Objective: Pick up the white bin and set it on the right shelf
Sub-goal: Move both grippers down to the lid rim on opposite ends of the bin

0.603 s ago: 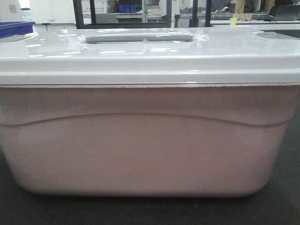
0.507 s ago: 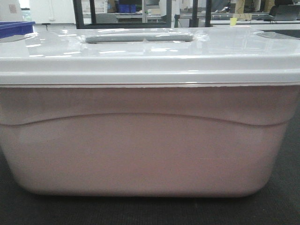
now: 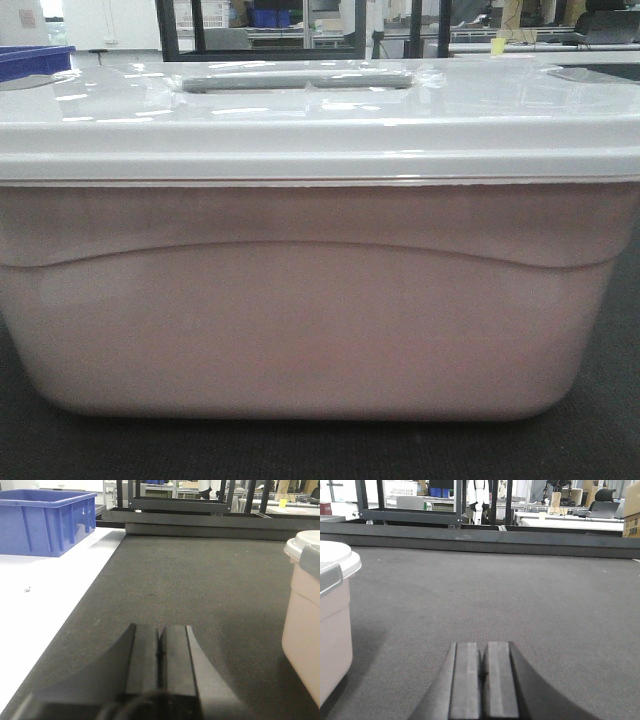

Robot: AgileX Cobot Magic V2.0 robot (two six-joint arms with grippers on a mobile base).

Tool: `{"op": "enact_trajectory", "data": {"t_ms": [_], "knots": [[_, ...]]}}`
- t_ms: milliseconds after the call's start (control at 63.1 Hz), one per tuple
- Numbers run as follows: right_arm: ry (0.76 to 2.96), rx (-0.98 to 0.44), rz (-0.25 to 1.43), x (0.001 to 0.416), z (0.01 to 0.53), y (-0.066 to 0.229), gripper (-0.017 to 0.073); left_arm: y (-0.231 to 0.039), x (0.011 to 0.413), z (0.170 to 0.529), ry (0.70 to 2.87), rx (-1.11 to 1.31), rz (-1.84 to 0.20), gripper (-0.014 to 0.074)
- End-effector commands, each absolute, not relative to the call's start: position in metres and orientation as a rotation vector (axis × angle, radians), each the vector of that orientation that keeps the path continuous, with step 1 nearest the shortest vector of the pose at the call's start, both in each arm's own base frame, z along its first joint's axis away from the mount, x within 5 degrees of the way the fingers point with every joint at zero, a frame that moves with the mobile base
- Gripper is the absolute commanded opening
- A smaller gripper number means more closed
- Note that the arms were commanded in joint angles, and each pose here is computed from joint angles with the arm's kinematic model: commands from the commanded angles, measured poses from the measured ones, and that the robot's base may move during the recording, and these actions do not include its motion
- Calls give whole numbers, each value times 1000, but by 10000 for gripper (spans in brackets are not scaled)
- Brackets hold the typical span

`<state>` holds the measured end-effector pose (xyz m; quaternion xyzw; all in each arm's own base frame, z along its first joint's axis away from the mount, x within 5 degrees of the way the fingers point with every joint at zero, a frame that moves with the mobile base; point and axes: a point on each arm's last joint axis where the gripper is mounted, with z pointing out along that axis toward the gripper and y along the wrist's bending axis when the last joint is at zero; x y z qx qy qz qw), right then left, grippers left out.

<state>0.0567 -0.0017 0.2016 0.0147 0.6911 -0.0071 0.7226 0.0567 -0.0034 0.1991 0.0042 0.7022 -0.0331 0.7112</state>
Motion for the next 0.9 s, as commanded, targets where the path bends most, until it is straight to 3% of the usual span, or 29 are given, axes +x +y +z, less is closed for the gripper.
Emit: {"op": "enact_trajectory", "data": {"t_ms": [0, 270, 444, 650, 888], "knots": [[1412, 29, -20, 54, 211, -2, 76, -2, 56, 203, 1468, -12, -67, -118], [1357, 29, -22, 53, 216, -2, 76, -1, 56, 203, 1465, -34, -90, -118], [1185, 30, -25, 46, 244, -2, 76, 5, 52, 224, 1266, -143, -127, -118], [1045, 24, -22, 20, 332, -1, 76, 1, 38, 300, 1191, -62, -112, -117], [1124, 20, -18, 23, 409, 0, 80, -5, 36, 394, 1275, 32, -94, -113]]}}
